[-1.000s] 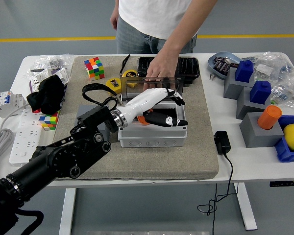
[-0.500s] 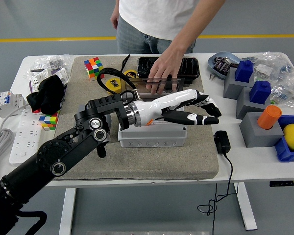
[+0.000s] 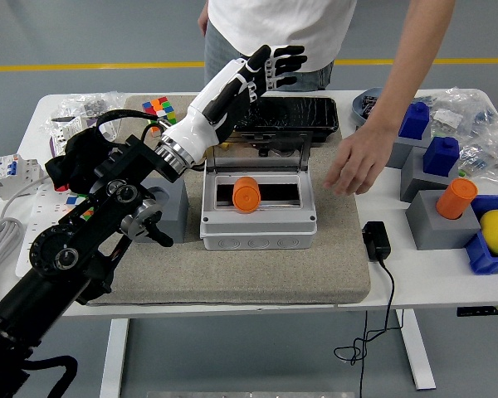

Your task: Fetch the battery,place it into the box,close the lid of the box

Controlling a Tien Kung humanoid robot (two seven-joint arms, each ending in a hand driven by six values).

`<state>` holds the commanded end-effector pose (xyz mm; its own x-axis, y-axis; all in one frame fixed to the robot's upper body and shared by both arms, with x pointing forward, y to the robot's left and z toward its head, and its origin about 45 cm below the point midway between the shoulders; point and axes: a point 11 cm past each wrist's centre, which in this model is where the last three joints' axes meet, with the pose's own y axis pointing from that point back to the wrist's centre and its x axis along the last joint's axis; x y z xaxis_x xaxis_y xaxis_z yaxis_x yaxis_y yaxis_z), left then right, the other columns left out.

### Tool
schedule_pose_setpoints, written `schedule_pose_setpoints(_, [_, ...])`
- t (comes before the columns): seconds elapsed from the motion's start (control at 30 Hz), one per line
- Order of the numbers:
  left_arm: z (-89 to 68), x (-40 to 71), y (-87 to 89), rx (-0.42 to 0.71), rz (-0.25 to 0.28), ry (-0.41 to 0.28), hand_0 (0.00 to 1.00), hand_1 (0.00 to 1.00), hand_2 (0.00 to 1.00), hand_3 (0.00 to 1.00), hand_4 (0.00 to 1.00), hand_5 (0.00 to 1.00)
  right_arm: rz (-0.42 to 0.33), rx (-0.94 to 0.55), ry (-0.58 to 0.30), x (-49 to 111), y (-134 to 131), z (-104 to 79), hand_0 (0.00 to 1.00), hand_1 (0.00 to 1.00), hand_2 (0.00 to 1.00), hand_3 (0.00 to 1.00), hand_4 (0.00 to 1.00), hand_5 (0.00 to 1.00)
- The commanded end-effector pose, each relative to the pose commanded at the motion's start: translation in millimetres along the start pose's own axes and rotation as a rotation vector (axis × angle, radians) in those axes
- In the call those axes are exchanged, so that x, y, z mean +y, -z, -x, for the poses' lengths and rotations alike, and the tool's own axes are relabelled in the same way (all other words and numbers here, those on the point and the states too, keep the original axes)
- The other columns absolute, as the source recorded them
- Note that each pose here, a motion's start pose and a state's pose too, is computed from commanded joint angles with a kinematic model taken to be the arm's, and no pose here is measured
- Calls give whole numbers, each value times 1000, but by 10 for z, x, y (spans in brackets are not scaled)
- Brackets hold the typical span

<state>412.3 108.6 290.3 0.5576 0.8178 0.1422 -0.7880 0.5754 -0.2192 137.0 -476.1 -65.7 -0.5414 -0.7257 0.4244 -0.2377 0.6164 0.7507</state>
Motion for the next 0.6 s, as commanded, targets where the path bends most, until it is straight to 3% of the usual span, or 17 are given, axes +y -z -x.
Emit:
schedule_pose_setpoints(0.13, [-102,17,75,-159,-42,-31,836,897,852,799,998,998,1,3,1,0,-6,-2,856,802,756,789,998,998])
schedule_pose_setpoints(0.3, [-116,20,173,-335,-95,-2,863,906,861,798,998,998,2,5,0,-3,-3,-11,857,802,755,789,998,998])
schedule_pose_setpoints(0.57, [-230,39,332,-442,-170,5,879,921,865,797,998,998,2,7,-5,-7,6,-28,856,801,756,790,998,998])
schedule_pose_setpoints(0.6, [-246,44,348,-466,-179,5,952,947,876,810,998,998,2,7,-5,-7,3,-29,856,801,754,789,998,998])
